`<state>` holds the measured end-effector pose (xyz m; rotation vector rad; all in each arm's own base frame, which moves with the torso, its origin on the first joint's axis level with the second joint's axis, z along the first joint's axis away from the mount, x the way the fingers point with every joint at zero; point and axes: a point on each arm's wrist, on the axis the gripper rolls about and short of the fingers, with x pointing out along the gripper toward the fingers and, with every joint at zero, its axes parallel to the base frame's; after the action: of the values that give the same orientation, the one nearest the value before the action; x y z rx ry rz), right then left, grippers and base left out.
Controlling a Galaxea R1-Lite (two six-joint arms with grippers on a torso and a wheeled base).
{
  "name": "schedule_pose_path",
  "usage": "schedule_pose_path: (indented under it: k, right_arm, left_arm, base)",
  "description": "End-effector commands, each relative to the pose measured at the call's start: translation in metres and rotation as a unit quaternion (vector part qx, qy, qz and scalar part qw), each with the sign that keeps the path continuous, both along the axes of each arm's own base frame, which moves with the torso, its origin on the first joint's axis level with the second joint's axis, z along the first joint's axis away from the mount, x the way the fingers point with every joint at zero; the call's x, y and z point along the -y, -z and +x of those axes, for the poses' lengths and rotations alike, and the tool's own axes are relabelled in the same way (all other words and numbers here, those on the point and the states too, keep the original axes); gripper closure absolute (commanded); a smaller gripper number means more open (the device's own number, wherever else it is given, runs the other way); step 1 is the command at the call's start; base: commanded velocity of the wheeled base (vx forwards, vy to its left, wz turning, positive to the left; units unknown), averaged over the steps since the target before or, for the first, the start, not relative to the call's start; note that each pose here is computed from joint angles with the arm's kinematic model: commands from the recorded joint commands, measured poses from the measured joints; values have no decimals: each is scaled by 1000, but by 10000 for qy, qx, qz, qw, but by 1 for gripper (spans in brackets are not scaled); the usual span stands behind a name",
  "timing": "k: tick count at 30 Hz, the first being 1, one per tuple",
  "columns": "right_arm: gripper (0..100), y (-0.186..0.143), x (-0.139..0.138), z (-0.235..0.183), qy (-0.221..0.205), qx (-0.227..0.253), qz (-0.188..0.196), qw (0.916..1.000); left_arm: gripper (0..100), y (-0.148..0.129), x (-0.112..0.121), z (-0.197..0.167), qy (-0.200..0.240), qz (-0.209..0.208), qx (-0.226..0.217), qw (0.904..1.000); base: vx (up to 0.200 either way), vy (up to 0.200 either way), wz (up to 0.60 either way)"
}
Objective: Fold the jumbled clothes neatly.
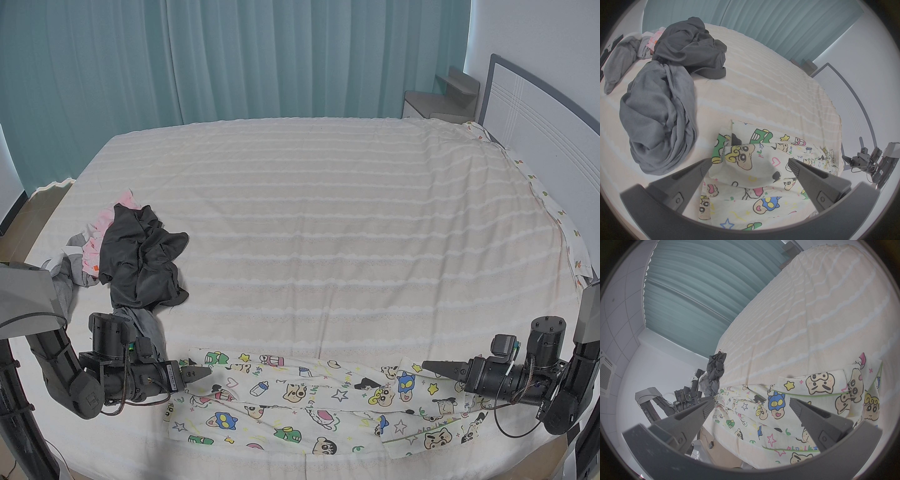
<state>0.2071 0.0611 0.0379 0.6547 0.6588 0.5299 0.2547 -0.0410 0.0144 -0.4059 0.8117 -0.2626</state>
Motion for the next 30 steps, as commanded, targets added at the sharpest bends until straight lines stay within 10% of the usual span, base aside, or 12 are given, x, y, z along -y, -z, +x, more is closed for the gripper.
schedule_pose_path:
  k: [1,8,9,30]
  right_arm:
    - [0,0,1,-4,-6,-16,-1,10000]
    - [0,0,0,-4,-21,-25,0,10000]
    - [0,1,0,-4,-21,-40,-3,10000]
    - [0,6,-1,-3,-36,-151,-31,9999]
  left_arm:
    - [0,8,2,5,36,30,-81,10000]
    - [0,16,4,16,69,47,-85,9999]
    - [100,16,4,16,63,53,-85,9999]
    - [100,15,-15,8,-83,198,-138,9997]
  base:
    - [0,0,0]
    - [0,0,0]
    - [0,0,0]
    - [0,0,0]
